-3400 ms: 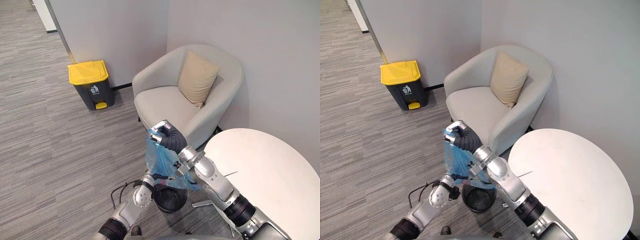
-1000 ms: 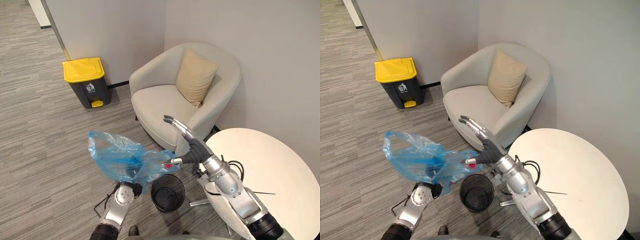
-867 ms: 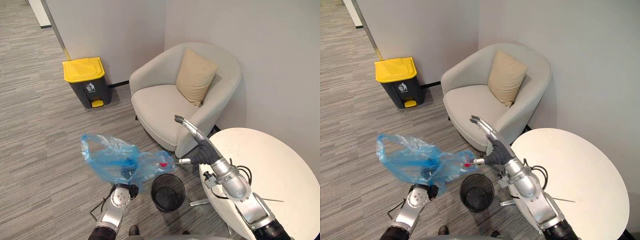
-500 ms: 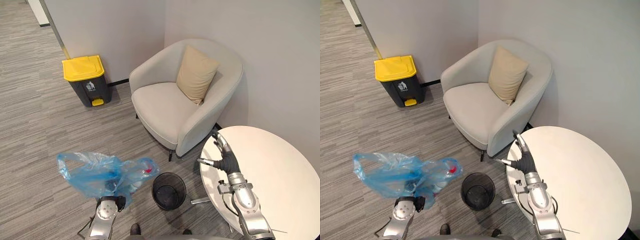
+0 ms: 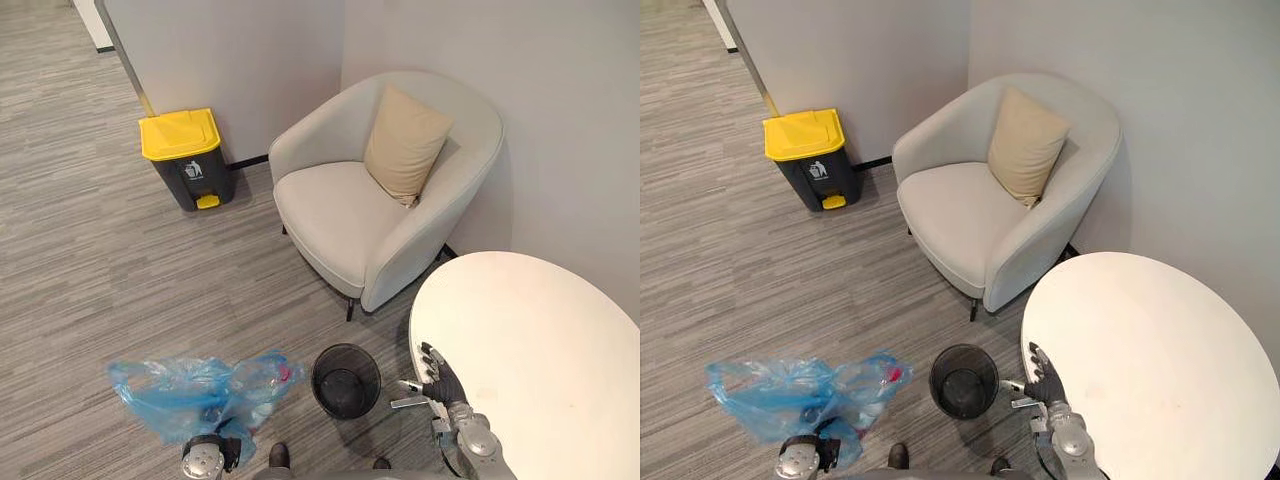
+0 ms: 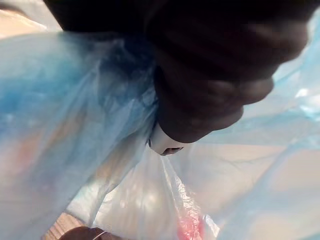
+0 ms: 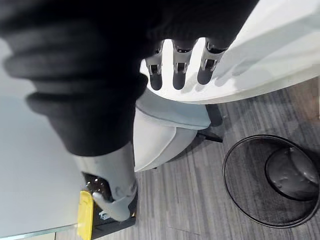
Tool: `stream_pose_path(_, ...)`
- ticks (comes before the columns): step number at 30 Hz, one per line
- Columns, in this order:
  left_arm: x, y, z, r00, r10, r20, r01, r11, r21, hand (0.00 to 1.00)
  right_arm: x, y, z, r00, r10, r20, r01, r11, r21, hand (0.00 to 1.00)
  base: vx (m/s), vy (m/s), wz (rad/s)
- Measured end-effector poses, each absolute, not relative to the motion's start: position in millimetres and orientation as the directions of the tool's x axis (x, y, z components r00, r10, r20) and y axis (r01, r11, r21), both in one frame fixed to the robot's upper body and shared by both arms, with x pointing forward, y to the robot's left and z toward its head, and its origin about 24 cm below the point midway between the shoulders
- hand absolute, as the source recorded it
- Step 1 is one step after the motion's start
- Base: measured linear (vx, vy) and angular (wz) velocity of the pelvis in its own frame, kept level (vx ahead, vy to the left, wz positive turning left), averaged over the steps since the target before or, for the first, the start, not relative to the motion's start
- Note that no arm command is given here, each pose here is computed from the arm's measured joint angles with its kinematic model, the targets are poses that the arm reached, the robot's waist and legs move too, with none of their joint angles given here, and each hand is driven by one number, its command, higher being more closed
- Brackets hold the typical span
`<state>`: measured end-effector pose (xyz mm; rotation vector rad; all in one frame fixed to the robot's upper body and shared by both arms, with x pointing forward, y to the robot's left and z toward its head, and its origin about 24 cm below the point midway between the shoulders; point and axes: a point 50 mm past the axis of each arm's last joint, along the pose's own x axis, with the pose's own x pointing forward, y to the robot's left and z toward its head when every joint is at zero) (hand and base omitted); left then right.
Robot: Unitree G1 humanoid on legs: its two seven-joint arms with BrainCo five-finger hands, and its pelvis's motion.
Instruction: Gather rubbish on tea table into small bin, then transfer packed bag to large trash can.
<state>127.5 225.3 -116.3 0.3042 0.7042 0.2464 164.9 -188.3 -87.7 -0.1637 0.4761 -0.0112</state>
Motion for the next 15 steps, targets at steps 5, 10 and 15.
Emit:
stream_pose_path(5,120.0,218.4,-121.7,0.721,0.294,-0.627,-0.101,0.940,0.326,1.00,160.0,-191.7,-94.4,0.868,-0.067,-0.492,-0.013,0.987,-0.158,0.00,-0.01,0.003,0.00)
stream_pose_path(10,116.8,216.4,-123.2,0.716,0.280,-0.639,-0.095,0.946,0.309,1.00,154.9,-193.2,-100.5,0.847,-0.078,-0.527,-0.006,0.988,-0.156,0.00,0.00,0.000,0.00)
stream_pose_path(15,116.7,209.1,-124.6,0.718,0.262,-0.645,-0.085,0.953,0.292,1.00,161.2,-192.1,-98.0,0.856,-0.082,-0.511,-0.004,0.987,-0.164,0.00,-0.01,0.012,-0.17)
